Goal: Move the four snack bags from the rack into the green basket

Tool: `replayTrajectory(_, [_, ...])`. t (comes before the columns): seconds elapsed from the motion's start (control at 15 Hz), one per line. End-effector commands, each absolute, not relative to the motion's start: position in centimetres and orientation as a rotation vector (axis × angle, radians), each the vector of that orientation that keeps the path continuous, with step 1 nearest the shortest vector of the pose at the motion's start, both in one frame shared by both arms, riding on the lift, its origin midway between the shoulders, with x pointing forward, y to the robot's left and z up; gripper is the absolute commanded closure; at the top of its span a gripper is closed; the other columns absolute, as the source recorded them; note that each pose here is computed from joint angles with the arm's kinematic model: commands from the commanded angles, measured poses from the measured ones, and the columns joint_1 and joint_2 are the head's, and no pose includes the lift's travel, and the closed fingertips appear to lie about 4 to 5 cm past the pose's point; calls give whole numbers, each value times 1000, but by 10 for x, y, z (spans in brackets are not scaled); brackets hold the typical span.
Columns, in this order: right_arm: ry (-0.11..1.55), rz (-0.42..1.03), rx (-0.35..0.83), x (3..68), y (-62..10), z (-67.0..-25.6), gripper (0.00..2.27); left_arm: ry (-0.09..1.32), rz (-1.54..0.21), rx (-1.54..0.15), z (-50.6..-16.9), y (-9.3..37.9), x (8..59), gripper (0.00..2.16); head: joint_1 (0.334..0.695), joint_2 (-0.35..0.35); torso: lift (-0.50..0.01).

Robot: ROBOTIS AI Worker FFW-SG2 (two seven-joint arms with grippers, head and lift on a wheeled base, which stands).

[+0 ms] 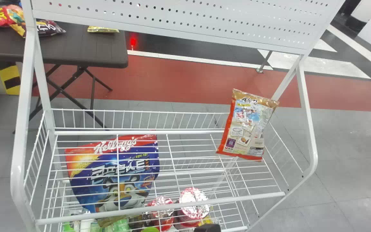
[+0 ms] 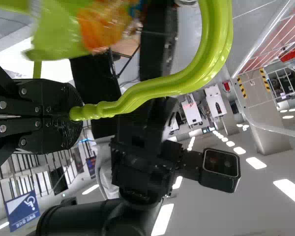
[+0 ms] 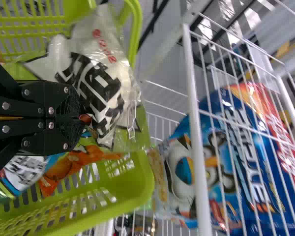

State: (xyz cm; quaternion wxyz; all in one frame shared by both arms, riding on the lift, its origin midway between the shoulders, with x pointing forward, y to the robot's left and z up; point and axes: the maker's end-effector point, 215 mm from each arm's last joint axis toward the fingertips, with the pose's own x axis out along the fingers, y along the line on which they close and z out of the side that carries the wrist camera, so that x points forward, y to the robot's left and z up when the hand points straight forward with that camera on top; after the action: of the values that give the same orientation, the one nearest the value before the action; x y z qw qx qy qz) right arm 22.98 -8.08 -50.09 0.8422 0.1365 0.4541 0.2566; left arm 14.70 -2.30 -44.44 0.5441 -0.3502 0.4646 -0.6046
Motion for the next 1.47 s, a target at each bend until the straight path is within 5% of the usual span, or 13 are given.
replayTrajectory(0.0, [998, 568, 268, 216, -75, -507, 1912, 1102, -1435, -830, -444, -23, 147, 1585, 695, -350, 0])
replayTrajectory(0.2, [1008, 578, 264, 203, -81, -503, 471, 1101, -1433, -830, -445, -23, 148, 1585, 695, -350, 0])
replayTrajectory(0.33, [1004, 544, 256, 201, -99, -498, 103, 1101, -1432, -830, -445, -22, 148, 1585, 695, -350, 0])
replayTrajectory(0.73, [877, 445, 280, 234, -155, -453, 107, 1101, -1433, -830, -445, -23, 148, 1585, 695, -350, 0])
replayTrajectory(1.0, [524, 326, 218, 344, -205, -382, 107, 1112, -1437, -833, -445, -25, 143, 1585, 695, -350, 0])
replayTrajectory(1.4, [335, 59, 98, 485, -307, -356, 107, 1147, -1447, -837, -449, -27, 125, 1585, 695, -350, 0])
